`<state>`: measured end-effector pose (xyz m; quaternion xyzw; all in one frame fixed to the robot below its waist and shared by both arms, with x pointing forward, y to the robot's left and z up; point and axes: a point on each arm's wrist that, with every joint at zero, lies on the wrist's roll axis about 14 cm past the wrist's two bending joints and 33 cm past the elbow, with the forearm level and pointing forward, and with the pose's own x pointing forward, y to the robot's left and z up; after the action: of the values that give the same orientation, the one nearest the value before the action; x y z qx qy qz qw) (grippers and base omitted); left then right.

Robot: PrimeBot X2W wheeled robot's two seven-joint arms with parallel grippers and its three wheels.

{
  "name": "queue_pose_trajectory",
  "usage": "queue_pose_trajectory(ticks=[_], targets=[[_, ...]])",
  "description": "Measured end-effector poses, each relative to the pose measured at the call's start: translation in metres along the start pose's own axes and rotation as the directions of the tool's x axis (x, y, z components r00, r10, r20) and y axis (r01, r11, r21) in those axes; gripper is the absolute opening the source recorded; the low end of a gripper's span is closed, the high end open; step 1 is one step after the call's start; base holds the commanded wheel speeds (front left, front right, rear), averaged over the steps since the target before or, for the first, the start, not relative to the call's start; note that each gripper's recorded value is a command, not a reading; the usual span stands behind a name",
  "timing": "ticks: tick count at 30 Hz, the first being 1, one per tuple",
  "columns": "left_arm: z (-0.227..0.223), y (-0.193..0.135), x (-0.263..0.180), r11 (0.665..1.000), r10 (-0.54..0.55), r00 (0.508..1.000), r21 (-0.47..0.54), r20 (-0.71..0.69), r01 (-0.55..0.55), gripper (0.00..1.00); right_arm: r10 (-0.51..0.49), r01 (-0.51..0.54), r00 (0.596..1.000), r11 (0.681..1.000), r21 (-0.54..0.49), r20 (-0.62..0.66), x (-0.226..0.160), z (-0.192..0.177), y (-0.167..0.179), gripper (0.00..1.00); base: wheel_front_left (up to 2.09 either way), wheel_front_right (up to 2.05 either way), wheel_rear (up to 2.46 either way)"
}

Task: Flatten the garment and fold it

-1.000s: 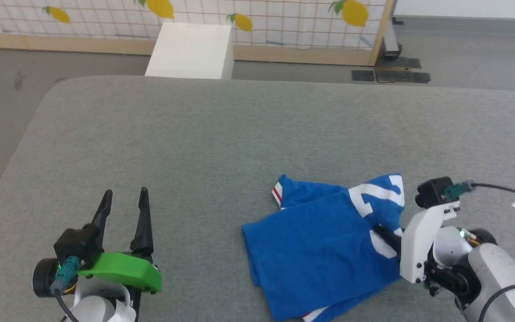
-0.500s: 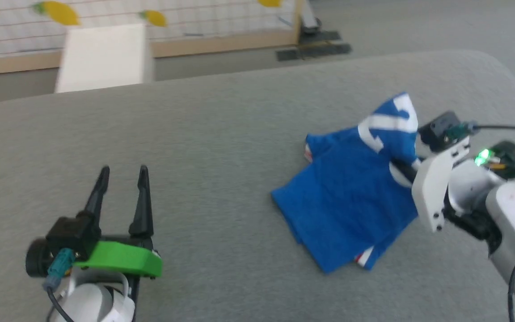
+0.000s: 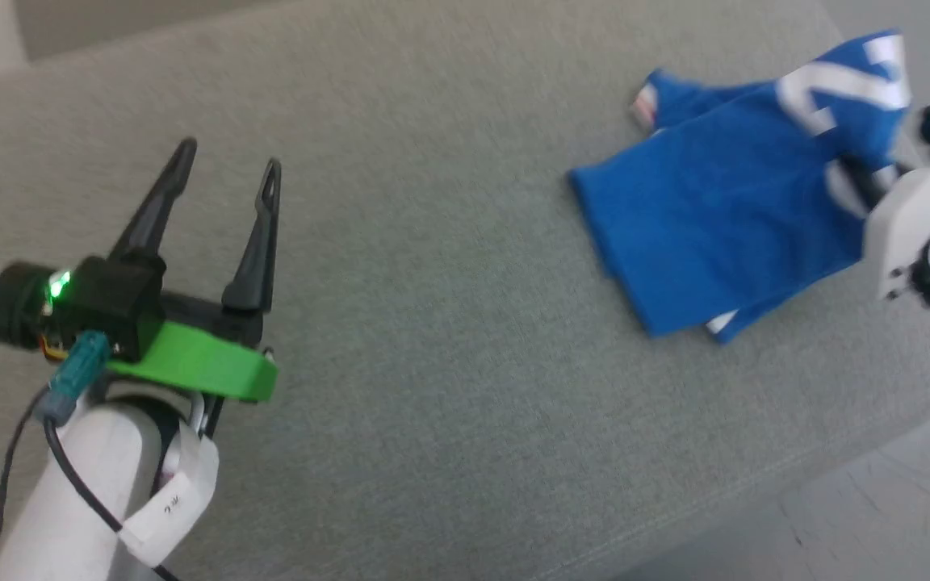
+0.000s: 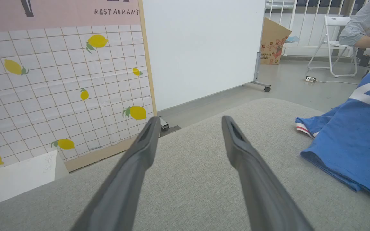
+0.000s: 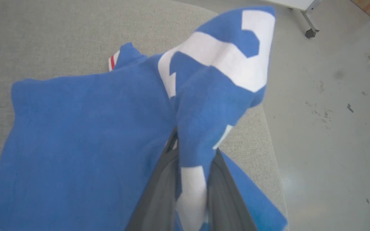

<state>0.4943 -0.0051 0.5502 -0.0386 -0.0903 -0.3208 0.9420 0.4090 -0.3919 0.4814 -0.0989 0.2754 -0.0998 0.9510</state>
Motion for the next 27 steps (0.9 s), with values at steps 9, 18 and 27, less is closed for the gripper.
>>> queue_pose_trajectory(ticks=[9,18,27], targets=[[-0.053,-0.004,0.030,0.995,-0.071,0.997,-0.071,-0.036,0.069,1.00,-0.238,0.239,0.971,0.970,0.046,-0.031,0.028,-0.026,-0.075,0.00,0.00,0.00,0.00],[-0.098,0.004,0.030,0.991,-0.063,0.994,-0.122,-0.092,0.051,1.00,-0.313,0.321,0.944,0.945,0.063,-0.106,0.054,-0.074,-0.075,1.00,0.00,0.00,0.00],[-0.090,0.010,0.026,0.994,-0.034,0.996,-0.104,-0.083,0.025,1.00,-0.363,0.364,0.930,0.931,0.002,-0.064,0.038,-0.075,-0.093,1.00,0.00,0.00,0.00]])
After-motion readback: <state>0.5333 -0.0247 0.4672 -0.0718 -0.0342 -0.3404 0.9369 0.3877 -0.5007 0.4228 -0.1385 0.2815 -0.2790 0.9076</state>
